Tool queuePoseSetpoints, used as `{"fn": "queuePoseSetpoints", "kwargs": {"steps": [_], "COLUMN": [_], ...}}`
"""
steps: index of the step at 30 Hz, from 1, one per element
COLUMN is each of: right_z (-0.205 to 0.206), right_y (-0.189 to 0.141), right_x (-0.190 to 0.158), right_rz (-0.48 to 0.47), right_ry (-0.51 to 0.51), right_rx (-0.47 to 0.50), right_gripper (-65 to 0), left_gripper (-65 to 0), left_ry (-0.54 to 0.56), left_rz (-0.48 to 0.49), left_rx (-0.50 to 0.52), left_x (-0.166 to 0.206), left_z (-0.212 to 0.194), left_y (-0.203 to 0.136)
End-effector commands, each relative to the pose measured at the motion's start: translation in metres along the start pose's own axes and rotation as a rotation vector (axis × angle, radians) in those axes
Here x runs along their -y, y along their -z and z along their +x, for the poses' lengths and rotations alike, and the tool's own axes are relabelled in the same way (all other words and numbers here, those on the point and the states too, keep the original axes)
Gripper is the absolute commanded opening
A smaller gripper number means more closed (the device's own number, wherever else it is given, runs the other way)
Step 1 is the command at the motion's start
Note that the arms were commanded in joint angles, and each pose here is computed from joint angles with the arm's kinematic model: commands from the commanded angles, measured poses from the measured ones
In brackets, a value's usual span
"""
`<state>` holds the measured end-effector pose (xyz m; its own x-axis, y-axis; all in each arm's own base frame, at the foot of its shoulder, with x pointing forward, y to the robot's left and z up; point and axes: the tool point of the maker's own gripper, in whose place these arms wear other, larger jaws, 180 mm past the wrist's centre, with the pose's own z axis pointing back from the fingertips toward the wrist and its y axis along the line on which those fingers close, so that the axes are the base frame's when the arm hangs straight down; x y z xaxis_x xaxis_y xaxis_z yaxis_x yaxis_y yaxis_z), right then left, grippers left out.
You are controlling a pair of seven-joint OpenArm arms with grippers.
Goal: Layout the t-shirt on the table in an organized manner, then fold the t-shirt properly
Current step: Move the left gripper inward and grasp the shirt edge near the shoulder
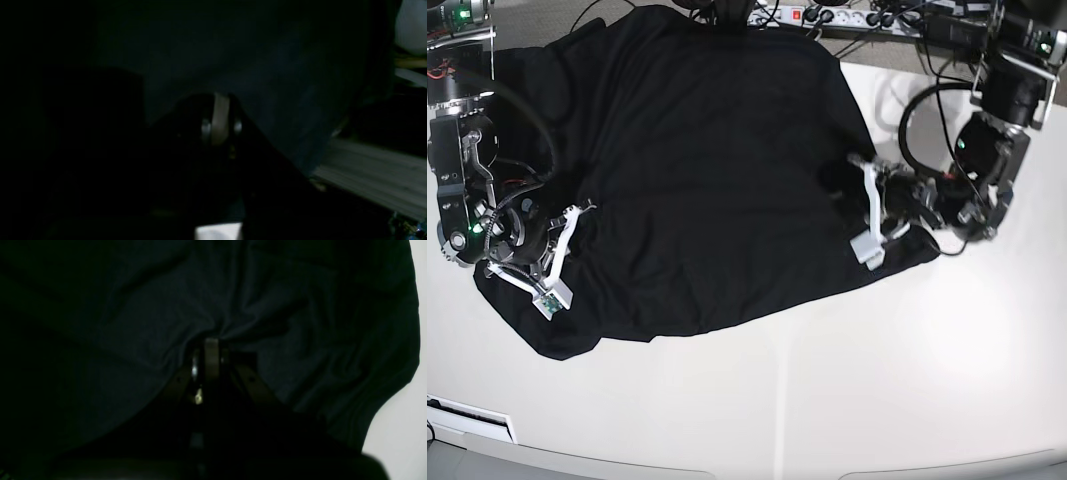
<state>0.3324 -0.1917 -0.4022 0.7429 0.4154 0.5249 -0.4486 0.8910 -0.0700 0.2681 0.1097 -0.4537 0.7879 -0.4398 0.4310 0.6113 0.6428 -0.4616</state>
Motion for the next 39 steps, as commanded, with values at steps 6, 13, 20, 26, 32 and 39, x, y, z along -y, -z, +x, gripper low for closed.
{"fn": "queuePoseSetpoints", "kwargs": {"steps": [6, 13, 20, 26, 32, 39], "right_z": [0.015, 0.011, 0.01, 0.011, 0.017, 0.007], "right_y": [-0.007, -0.007, -0.007, -0.007, -0.009, -0.01], "right_x": [0.009, 0.006, 0.006, 0.006, -0.019, -0.072], "right_rz": [-0.016, 0.001, 0.002, 0.002, 0.135, 0.354], "right_ry": [-0.017, -0.044, -0.044, -0.044, -0.072, -0.077], "right_rx": [0.037, 0.015, 0.01, 0.014, 0.061, 0.113], "right_gripper": [-65.0, -65.0, -65.0, -65.0, -65.0, -65.0], "left_gripper": [-65.0, -65.0, -65.0, -65.0, -65.0, -65.0], "left_ry": [0.128, 0.374, 0.522, 0.427, 0.231, 0.07], "left_rz": [0.158, 0.434, 0.703, 0.852, 0.511, 0.119], "left_rx": [-0.026, -0.188, -0.208, -0.093, -0.08, -0.156], "left_x": [-0.033, -0.088, -0.14, -0.178, -0.132, -0.067], "left_z": [-0.016, -0.048, -0.005, 0.062, 0.079, 0.042], "left_y": [-0.013, -0.038, -0.083, -0.149, -0.144, -0.117]}}
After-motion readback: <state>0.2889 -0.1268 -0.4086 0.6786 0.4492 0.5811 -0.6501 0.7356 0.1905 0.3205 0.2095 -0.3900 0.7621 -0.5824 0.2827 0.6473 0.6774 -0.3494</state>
